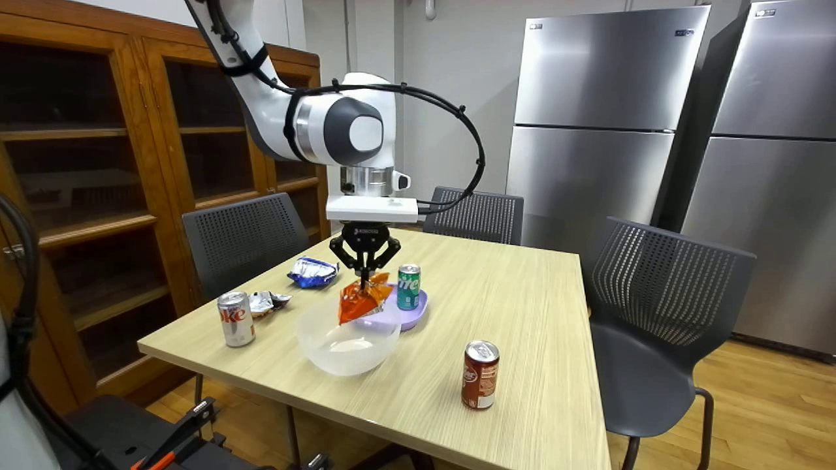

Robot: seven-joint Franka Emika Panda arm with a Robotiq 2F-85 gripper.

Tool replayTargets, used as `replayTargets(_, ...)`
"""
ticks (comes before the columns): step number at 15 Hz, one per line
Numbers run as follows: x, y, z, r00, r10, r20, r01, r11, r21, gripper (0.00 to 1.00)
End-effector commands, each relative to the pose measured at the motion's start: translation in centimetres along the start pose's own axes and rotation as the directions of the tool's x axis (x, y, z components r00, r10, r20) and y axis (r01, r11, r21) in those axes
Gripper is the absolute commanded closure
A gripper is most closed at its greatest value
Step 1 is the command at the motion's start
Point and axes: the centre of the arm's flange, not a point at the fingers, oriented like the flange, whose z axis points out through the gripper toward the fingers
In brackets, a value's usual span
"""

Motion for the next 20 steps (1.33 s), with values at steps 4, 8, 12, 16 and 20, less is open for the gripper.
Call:
replayTargets(4, 2.2, -0.2, 3.2, 0.998, -0.047, 0.043, 0.046, 0.999, 0.02, 1.0)
replayTargets(8, 3.3, 0.5, 5.0, 0.996, -0.058, 0.067, 0.056, 0.998, 0.032, 1.0)
replayTargets(12, 3.8, 0.8, 6.0, 0.993, -0.083, 0.087, 0.08, 0.996, 0.034, 0.77)
replayTargets(16, 3.6, 0.7, 5.1, 0.991, -0.108, 0.077, 0.106, 0.994, 0.035, 0.52)
replayTargets(20, 2.9, 0.5, 2.8, 0.991, -0.115, 0.062, 0.112, 0.993, 0.04, 0.21)
